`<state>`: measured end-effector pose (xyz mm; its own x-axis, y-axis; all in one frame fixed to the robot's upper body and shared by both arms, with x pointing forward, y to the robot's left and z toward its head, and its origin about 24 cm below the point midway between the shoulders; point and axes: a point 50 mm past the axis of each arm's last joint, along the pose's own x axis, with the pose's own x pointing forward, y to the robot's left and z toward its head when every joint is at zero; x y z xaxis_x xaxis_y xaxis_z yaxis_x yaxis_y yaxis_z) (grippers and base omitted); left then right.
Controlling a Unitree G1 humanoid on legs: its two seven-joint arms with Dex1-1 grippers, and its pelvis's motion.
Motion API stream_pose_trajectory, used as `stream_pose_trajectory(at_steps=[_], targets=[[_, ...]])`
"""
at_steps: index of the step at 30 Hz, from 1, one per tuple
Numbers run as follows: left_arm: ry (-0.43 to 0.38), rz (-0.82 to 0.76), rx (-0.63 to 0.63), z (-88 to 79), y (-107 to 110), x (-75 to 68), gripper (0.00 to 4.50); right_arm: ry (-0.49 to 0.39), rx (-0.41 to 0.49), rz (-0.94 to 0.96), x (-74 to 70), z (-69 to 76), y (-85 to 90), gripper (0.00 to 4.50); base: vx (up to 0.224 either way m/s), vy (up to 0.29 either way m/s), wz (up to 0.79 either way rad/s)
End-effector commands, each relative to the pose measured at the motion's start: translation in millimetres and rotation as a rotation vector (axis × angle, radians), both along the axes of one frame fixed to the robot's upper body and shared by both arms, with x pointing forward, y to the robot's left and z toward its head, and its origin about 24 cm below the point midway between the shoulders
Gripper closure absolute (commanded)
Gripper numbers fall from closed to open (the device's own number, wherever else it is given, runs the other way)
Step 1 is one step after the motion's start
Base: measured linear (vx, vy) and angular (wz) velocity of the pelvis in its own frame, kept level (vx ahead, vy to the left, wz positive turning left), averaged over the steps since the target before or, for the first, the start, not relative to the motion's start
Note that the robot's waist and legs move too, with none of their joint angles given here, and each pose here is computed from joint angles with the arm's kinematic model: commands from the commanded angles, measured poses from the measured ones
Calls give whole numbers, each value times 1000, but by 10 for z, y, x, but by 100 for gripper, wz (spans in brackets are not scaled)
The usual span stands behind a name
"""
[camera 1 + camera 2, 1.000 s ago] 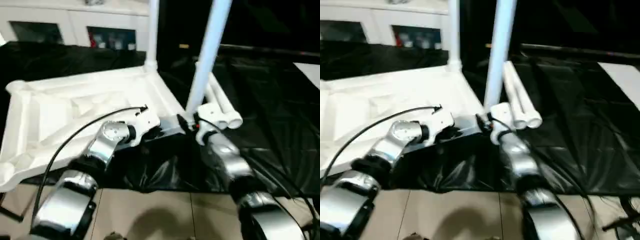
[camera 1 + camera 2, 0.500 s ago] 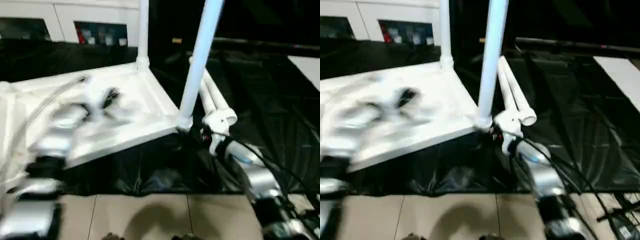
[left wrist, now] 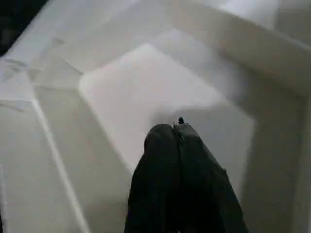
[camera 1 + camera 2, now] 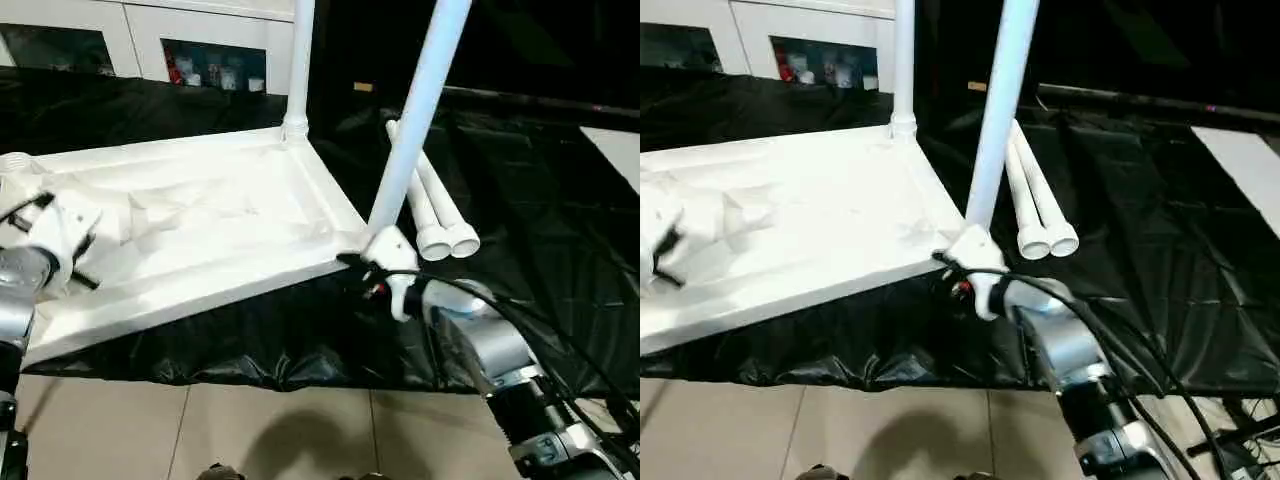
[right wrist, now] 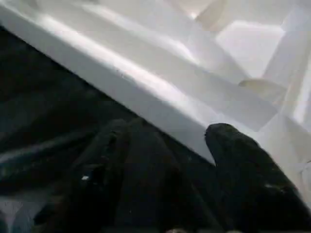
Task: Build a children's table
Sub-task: Rotate table base
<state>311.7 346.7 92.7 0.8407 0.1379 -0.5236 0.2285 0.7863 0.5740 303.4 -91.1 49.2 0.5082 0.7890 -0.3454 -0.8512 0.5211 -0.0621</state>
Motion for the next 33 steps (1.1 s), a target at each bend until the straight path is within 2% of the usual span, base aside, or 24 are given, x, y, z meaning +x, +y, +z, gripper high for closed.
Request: stream_pose_trajectory(at_steps=[1,3,6,8,11,12,16,17,26,28,29,31,33], targets=[[66,-59,-3,-41,-58,2,450,28,-81,-24,32,-75,-63,198,0,0,0],[118,-111,-21,-39,-90,5,450,63,-156,-40,73,-172,-76,225,0,0,0],[178,-158,-23,-25,-96,-21,450,70,-181,-38,108,-212,-60,234,0,0,0],[256,-226,-48,1,-112,-71,450,66,-175,-56,180,-221,-18,269,0,0,0],[334,-311,-82,22,-150,-126,450,45,-164,-91,261,-214,30,274,0,0,0],[352,-332,-93,28,-163,-142,450,33,-153,-108,290,-199,46,296,0,0,0],[452,-465,-159,88,-263,-238,450,10,-95,-236,460,-123,78,318,0,0,0],[480,-514,-180,103,-301,-271,450,14,-79,-269,500,-106,86,335,0,0,0],[551,-744,-329,156,-686,-394,450,-7,-75,-337,616,-41,207,402,0,0,0],[564,-807,-366,125,-852,-405,450,-12,-63,-319,618,-21,316,412,0,0,0],[565,-809,-367,124,-858,-405,450,-12,-63,-318,618,-20,319,412,0,0,0],[550,-860,-399,86,-1072,-355,450,-13,-43,-271,590,-11,506,434,0,0,0],[534,-885,-405,65,-1197,-307,450,-10,-28,-234,558,-8,623,448,0,0,0]])
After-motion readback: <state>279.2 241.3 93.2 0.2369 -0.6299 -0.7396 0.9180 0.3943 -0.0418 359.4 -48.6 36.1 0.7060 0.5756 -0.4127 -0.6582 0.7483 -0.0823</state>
